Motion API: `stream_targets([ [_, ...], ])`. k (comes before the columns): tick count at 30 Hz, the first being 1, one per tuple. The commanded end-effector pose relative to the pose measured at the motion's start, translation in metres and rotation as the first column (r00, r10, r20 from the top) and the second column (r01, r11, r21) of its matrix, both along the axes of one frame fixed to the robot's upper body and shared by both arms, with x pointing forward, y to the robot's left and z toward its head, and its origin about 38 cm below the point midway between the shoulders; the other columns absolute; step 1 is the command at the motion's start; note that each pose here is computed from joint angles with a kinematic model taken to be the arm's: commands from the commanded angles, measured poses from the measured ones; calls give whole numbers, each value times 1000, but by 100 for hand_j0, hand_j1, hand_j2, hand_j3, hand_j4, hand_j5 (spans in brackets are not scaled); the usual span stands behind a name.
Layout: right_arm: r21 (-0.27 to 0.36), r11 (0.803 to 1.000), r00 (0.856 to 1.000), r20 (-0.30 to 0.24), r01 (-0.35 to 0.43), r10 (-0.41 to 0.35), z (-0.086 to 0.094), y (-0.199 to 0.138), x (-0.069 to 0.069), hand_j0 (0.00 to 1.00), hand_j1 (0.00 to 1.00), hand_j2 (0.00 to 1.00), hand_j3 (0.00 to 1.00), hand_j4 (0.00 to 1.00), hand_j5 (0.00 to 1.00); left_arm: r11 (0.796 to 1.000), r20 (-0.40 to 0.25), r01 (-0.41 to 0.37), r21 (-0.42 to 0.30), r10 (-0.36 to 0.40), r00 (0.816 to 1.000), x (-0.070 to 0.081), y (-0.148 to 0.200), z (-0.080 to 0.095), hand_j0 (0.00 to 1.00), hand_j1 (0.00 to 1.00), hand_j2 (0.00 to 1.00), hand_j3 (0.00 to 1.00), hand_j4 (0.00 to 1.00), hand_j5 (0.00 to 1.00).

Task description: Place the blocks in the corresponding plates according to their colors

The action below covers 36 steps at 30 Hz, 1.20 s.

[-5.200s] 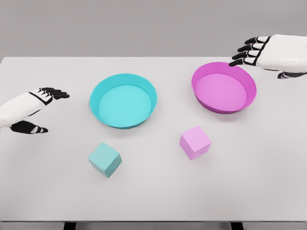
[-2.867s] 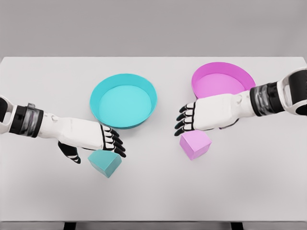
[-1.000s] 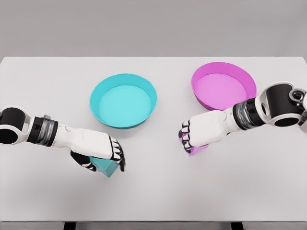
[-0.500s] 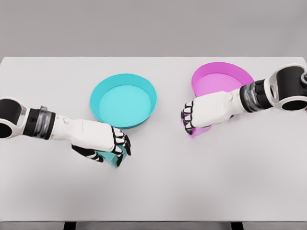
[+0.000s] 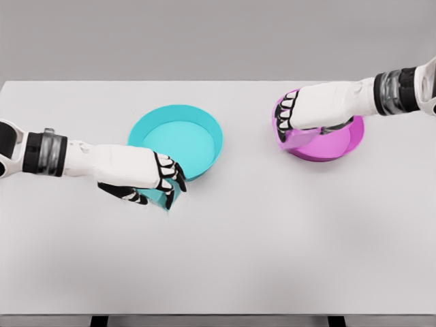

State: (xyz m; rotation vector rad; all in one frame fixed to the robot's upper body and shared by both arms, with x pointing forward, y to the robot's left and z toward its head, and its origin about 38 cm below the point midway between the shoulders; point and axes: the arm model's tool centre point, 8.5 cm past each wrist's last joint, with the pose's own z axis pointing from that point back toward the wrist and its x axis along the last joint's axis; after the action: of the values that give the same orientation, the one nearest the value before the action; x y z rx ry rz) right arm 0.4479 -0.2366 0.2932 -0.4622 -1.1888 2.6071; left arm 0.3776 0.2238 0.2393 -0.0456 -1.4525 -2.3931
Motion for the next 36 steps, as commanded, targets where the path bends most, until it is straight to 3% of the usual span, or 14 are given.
stream_targets([
  [1, 8, 990, 990, -16, 140, -140, -2, -36, 24, 59, 59, 59, 59, 59, 59, 999, 15, -32, -16, 32, 999, 8, 5, 7, 53, 53, 53, 53, 53, 53],
  [6, -6, 977, 976, -31, 213, -213, -10, -55, 38, 59, 59, 59, 59, 59, 59, 994, 29, -92, -60, 94, 995, 32, 7, 12, 53, 53, 53, 53, 53, 53],
  [10, -8, 973, 971, -48, 232, -233, -22, -42, 56, 60, 60, 60, 60, 60, 60, 987, 4, -132, -92, 133, 991, 52, 1, 4, 55, 55, 55, 55, 55, 55],
  [15, -38, 965, 964, -42, 260, -261, -30, -45, 65, 62, 62, 62, 62, 62, 62, 974, -24, -180, -138, 179, 984, 73, -6, -3, 55, 55, 55, 55, 55, 55],
  [16, -39, 965, 965, -41, 259, -261, -30, -44, 66, 65, 65, 65, 65, 65, 65, 973, -27, -184, -139, 182, 983, 74, -6, -4, 55, 55, 55, 55, 55, 55],
  [17, -40, 965, 964, -43, 259, -261, -31, -44, 65, 78, 78, 78, 78, 78, 78, 972, -37, -189, -143, 185, 982, 77, -9, -8, 56, 56, 56, 56, 56, 56],
  [18, -35, 965, 964, -46, 259, -261, -30, -44, 65, 100, 100, 100, 100, 100, 100, 968, -56, -204, -149, 197, 979, 82, -12, -14, 56, 56, 56, 56, 56, 56],
  [24, -29, 966, 965, -47, 258, -259, -29, -43, 65, 100, 100, 100, 100, 100, 100, 951, -138, -265, -162, 244, 960, 104, -32, -45, 57, 57, 57, 57, 57, 57],
  [29, 2, 962, 962, -15, 272, -272, -6, -49, 69, 100, 100, 100, 100, 100, 100, 930, -184, -340, -137, 313, 932, 116, -19, -63, 57, 57, 57, 57, 57, 57],
  [30, 41, 962, 963, -38, 270, -269, -2, -47, 68, 100, 100, 100, 100, 100, 100, 928, -187, -348, -134, 321, 928, 117, -17, -65, 57, 57, 57, 57, 57, 57],
  [32, 112, 948, 953, -83, 299, -291, 7, -61, 64, 100, 100, 100, 100, 100, 100, 925, -191, -357, -129, 330, 925, 118, -14, -66, 57, 57, 57, 57, 57, 57],
  [36, 191, 918, 938, -62, 347, -342, 39, -90, 60, 100, 100, 100, 100, 100, 100, 925, -197, -354, -134, 326, 925, 119, -18, -68, 63, 63, 63, 63, 63, 63],
])
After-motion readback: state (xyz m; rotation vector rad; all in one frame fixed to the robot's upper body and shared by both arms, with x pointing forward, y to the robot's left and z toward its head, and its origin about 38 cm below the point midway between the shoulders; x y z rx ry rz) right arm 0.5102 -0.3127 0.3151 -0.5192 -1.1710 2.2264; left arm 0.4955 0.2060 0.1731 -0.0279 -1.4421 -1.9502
